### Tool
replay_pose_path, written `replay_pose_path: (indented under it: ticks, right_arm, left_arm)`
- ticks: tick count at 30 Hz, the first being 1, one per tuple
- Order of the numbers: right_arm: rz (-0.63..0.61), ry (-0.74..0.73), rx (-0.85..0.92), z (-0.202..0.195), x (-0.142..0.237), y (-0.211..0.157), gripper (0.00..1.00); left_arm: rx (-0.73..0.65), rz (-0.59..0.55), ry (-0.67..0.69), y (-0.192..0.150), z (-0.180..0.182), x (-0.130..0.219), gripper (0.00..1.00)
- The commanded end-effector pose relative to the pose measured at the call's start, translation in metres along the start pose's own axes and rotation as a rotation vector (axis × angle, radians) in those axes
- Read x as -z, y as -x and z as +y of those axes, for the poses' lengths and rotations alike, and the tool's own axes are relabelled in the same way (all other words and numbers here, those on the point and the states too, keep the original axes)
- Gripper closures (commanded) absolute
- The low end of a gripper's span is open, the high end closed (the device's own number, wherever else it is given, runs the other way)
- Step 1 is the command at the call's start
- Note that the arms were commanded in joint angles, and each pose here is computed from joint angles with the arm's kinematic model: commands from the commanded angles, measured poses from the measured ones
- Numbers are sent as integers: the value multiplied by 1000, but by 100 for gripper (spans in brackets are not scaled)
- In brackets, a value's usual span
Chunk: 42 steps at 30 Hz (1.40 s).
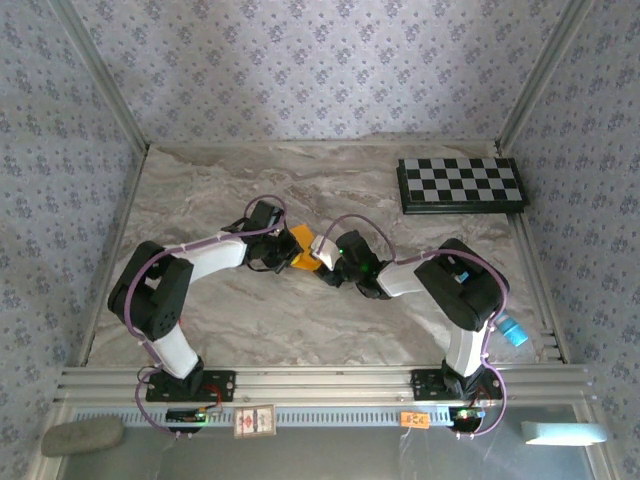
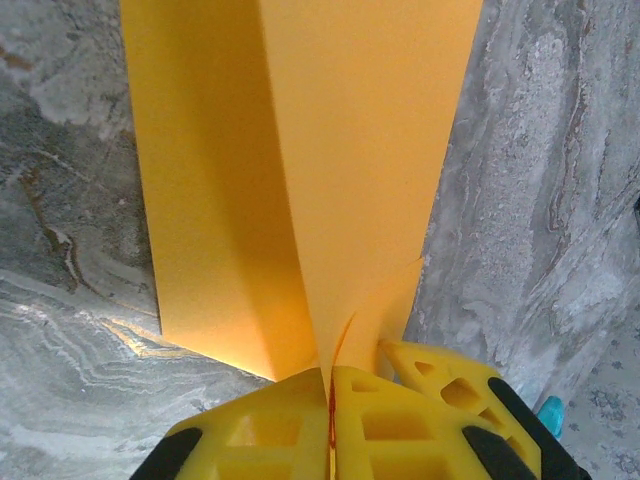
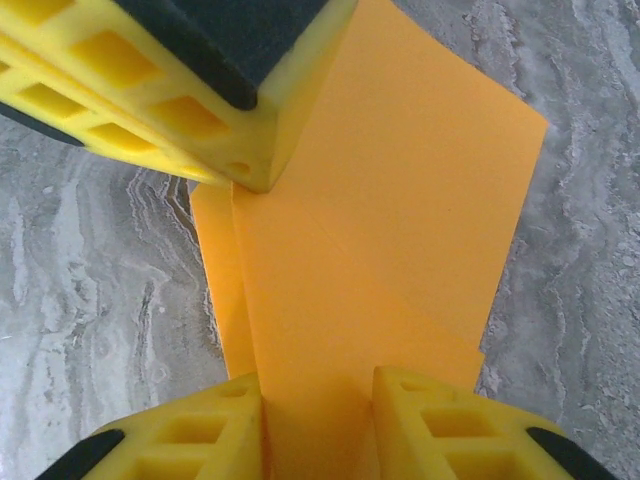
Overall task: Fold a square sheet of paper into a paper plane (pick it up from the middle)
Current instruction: Fourth fold the wing at the center of the table.
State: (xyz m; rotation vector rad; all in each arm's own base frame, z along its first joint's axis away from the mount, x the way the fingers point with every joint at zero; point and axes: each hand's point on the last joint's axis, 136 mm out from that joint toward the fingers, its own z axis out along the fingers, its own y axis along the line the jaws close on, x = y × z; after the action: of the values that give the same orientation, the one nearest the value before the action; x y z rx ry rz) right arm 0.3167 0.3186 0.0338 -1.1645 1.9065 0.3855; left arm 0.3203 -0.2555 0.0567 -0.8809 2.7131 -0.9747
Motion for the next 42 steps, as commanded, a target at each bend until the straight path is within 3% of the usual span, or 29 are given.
replay_pose_path:
  ticks: [1, 5, 11, 14, 19, 26, 35, 42]
  right_arm:
    - [15, -2, 14, 2, -3, -6, 74]
    - [14, 26, 11, 6, -4, -7, 82]
    - [14, 76, -25, 12, -5, -6, 87]
    - [1, 109, -79, 14, -4, -3, 88]
    - [-27, 165, -195, 19, -3, 3, 89]
    - [-48, 216, -310, 20, -4, 8, 90]
    - [-55, 251, -427, 14, -5, 10, 90]
    - [-60, 281, -503, 11, -5, 12, 89]
  left_arm:
    - [-2, -14, -28, 1, -15, 12, 91]
    - [-20, -45, -30, 10, -15, 20, 83]
    - [-39, -161, -55, 41, -14, 50, 63]
    - [-37, -201, -87, 45, -9, 60, 59]
    - [-28, -222, -167, 41, -3, 62, 59]
    - [-25, -170, -224, 24, 3, 47, 67]
    - [-44, -130, -205, 11, 10, 25, 76]
    - [-51, -112, -196, 4, 13, 12, 77]
